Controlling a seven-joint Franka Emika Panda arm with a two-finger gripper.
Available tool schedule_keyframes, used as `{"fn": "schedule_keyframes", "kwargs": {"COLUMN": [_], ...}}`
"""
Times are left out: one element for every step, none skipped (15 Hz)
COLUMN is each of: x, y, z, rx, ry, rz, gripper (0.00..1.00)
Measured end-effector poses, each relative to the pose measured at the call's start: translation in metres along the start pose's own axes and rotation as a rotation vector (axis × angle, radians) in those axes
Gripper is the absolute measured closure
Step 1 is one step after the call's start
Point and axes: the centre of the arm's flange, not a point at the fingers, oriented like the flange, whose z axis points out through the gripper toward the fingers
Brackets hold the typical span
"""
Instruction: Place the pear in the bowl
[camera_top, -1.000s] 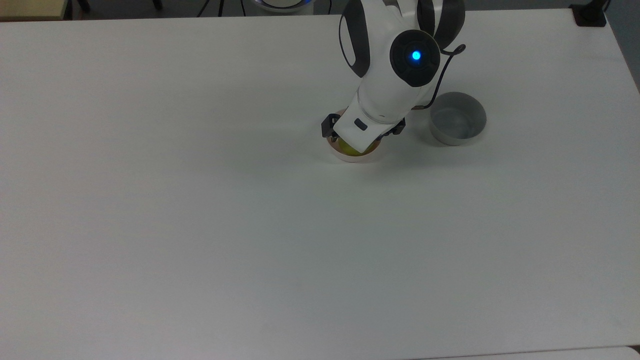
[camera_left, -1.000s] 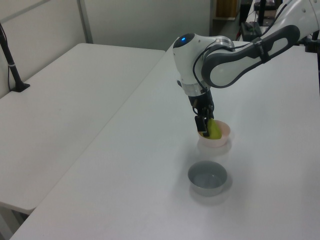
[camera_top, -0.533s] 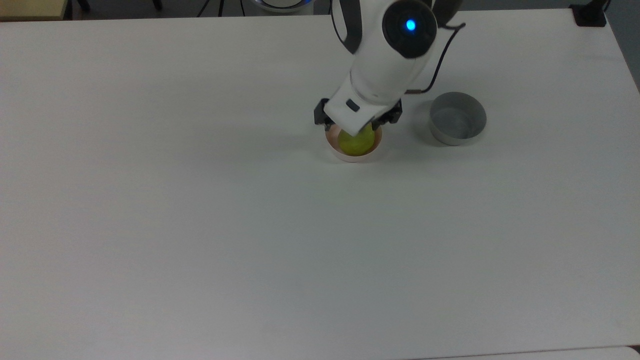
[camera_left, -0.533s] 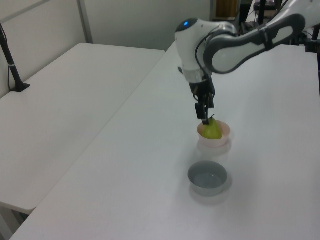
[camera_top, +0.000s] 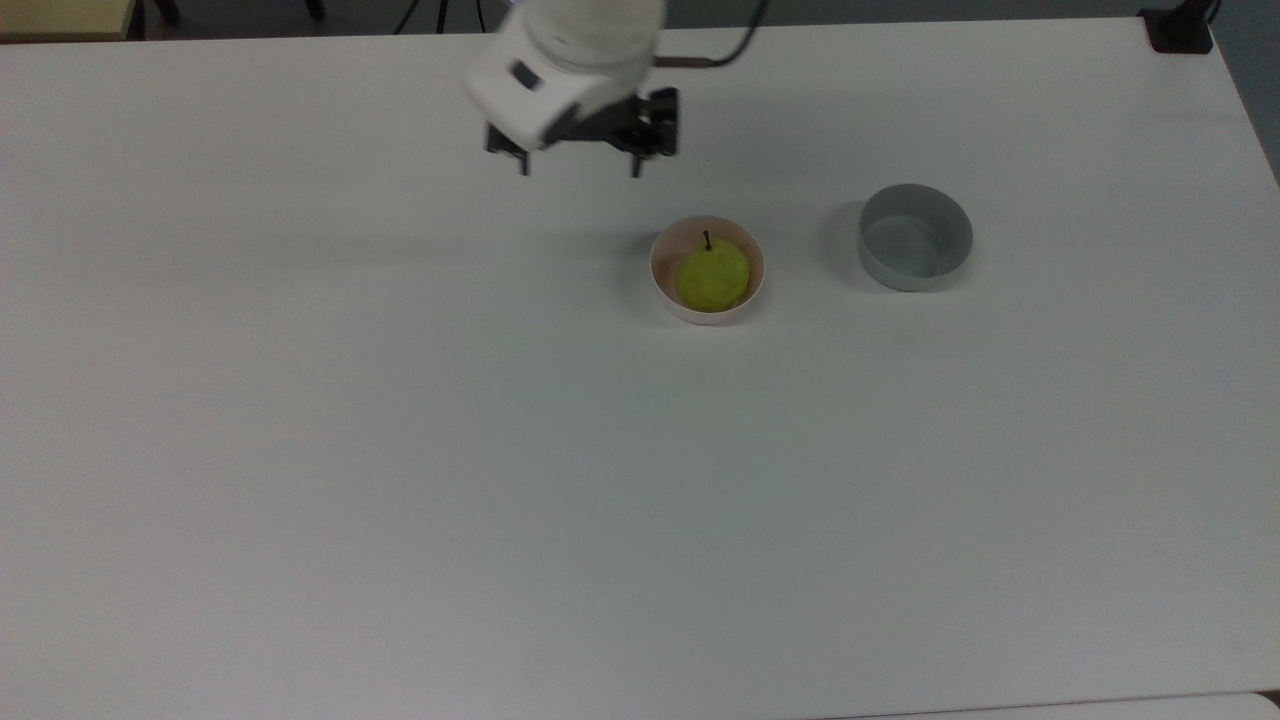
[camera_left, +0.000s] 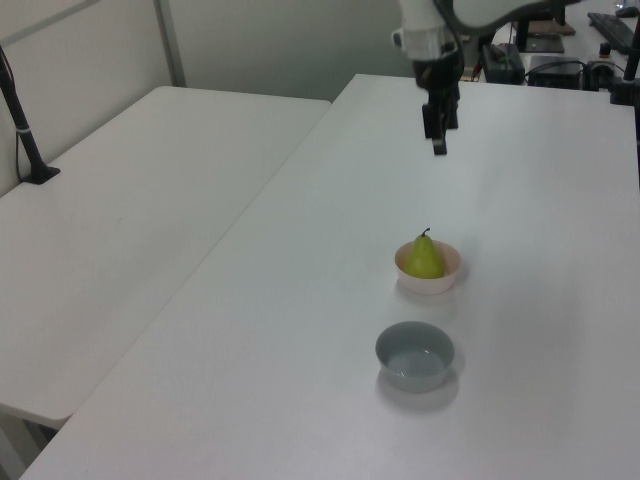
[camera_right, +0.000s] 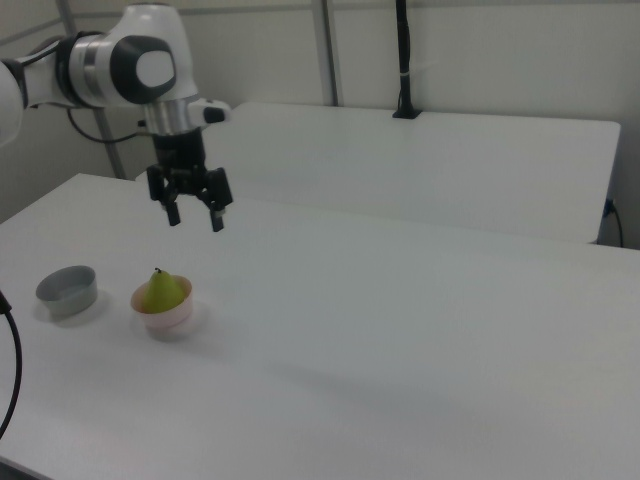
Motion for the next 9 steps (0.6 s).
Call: {"fn": "schedule_keyframes", "kwargs": {"x": [-0.004,-0.007,-0.009,-0.011,-0.012,-0.014,-0.014,-0.014,-0.014], "y": [0.022,0.042,0.059,0.075,0.094,0.105,0.108,0.11,0.111], "z": [-0.007,-0.011,-0.014,-0.014,-0.013,-0.012,-0.012,-0.011,-0.011], "rx": [0.007,0.012,0.017,0.02,0.025,0.027,0.028,0.028,0.028], "ry": [0.008,0.014,0.018,0.02,0.018,0.016,0.016,0.016,0.016], "rz": [0.019,0.043,0.064,0.086,0.115,0.132,0.138,0.141,0.142], "gripper": [0.0,0.0,0.0,0.0,0.0,0.0,0.0,0.0,0.0]}}
